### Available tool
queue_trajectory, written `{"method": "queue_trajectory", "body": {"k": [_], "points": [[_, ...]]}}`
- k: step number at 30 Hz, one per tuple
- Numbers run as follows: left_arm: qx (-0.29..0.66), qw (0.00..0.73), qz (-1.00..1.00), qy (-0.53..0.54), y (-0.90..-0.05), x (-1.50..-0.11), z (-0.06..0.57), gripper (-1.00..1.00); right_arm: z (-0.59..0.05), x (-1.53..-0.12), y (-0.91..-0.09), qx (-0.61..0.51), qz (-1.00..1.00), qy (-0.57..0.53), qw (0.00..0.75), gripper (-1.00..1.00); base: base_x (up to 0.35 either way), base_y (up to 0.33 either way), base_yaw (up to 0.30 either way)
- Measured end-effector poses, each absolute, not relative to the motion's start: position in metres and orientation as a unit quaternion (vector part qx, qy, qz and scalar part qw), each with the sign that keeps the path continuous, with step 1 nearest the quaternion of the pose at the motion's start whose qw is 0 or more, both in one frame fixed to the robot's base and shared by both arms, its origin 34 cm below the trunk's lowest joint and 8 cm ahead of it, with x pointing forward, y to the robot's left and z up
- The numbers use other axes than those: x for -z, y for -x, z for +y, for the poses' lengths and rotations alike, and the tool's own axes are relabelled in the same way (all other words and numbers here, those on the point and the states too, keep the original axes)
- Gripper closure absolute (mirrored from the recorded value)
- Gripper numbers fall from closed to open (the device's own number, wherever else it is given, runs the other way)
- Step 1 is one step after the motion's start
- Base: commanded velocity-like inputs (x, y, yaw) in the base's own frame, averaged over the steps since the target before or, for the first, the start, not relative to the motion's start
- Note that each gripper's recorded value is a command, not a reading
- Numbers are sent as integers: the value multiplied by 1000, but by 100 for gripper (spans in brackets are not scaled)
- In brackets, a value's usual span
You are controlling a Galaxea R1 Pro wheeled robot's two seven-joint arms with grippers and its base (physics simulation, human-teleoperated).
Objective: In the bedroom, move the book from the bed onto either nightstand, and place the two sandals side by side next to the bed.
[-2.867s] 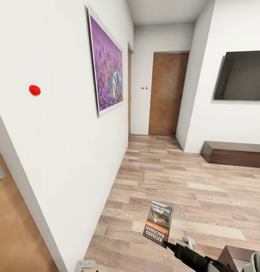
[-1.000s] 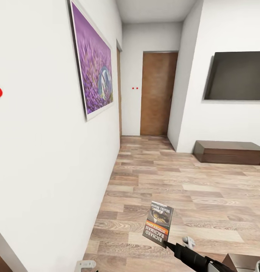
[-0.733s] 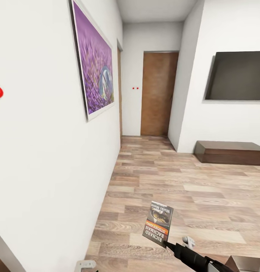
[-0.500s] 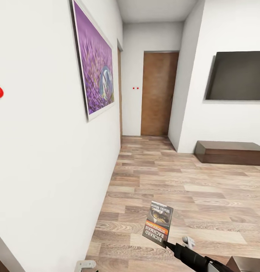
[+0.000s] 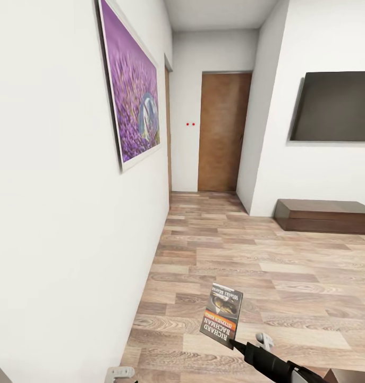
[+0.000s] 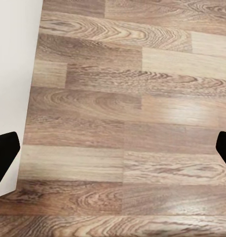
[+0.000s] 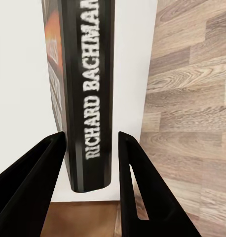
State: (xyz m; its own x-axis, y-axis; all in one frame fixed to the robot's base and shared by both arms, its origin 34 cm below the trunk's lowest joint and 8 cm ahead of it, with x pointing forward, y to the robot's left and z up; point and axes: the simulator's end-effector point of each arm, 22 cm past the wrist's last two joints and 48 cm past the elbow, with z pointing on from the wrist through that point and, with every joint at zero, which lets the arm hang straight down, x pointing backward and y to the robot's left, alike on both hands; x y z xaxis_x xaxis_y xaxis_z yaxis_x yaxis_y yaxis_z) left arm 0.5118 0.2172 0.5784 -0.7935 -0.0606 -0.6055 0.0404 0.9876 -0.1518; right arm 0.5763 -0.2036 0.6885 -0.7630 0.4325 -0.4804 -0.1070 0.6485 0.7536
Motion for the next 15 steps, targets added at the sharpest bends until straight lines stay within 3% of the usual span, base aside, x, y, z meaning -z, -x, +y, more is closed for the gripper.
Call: {"method": "queue_trajectory", "body": {"k": [9, 15], "points": [[79, 321, 944, 5, -512, -578, 217, -100, -204, -688, -576, -408, 846, -96, 330, 100, 18, 0, 0], [79, 321, 944, 5, -512, -579, 217, -100, -204, -689, -576, -408, 845, -97, 331, 100, 202, 0, 0]]}}
